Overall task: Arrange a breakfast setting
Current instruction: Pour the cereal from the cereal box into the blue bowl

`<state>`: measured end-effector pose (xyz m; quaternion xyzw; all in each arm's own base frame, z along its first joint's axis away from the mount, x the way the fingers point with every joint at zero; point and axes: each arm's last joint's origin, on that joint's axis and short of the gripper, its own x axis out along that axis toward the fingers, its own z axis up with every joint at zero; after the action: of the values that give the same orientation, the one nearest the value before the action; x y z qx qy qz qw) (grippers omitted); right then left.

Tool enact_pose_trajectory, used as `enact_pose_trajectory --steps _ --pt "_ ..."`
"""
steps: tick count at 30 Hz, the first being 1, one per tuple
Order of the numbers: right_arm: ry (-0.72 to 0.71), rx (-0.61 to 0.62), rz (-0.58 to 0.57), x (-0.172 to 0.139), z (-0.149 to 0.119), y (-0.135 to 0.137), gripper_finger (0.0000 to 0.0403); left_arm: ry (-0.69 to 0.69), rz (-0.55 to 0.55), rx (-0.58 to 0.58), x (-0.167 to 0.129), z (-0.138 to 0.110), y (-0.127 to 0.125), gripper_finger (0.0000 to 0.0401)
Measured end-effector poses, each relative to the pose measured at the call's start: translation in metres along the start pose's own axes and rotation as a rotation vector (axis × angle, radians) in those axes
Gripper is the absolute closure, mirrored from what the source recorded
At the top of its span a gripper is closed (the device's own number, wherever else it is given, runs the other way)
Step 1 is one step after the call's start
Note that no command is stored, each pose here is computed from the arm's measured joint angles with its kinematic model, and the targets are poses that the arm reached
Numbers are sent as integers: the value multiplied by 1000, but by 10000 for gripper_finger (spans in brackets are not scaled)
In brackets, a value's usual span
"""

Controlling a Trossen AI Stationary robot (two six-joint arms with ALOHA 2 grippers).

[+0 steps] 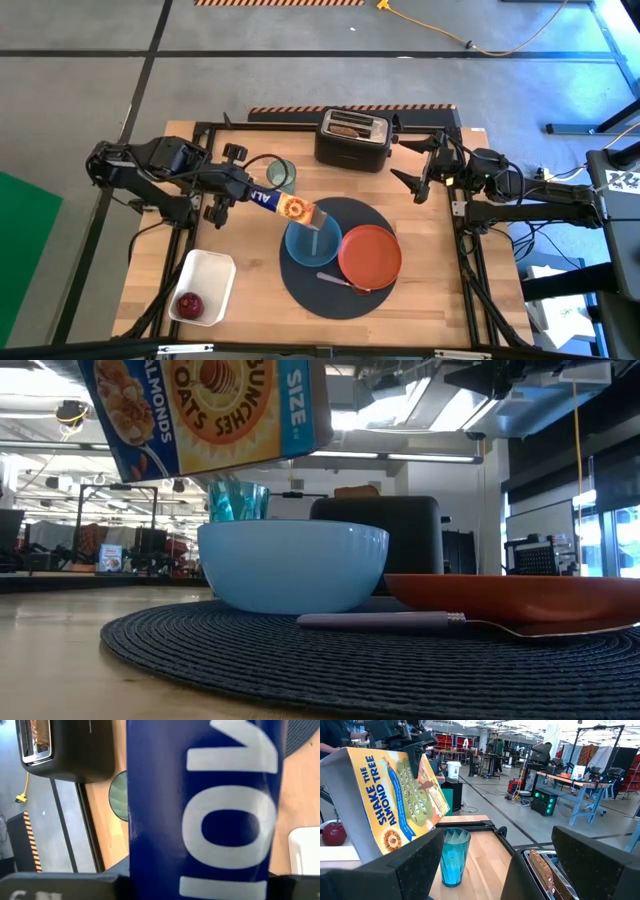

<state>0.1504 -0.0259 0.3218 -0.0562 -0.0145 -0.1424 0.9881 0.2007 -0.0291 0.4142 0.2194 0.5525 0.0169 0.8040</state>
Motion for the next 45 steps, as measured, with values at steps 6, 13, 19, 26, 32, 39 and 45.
enact_pose_trajectory --steps 6,13,19,26,32,39,45 --pt "20 -3 3 0 -2 0 40 10 1 3 2 -2 -1 281" --pt "20 -3 22 0 -2 1 40 92 -13 32 22 -7 -9 281" --pt "17 -3 22 0 -2 1 40 102 -24 38 25 -7 -10 281" --pt "12 -2 21 0 -1 1 40 114 42 153 25 -6 -9 281" --pt "23 -1 23 0 -2 1 40 116 48 208 25 -6 -15 281" --pt "39 -2 24 5 -5 2 40 121 98 331 26 1 -28 281" --pt "53 -4 26 10 -7 3 40 159 105 391 36 11 -34 281"
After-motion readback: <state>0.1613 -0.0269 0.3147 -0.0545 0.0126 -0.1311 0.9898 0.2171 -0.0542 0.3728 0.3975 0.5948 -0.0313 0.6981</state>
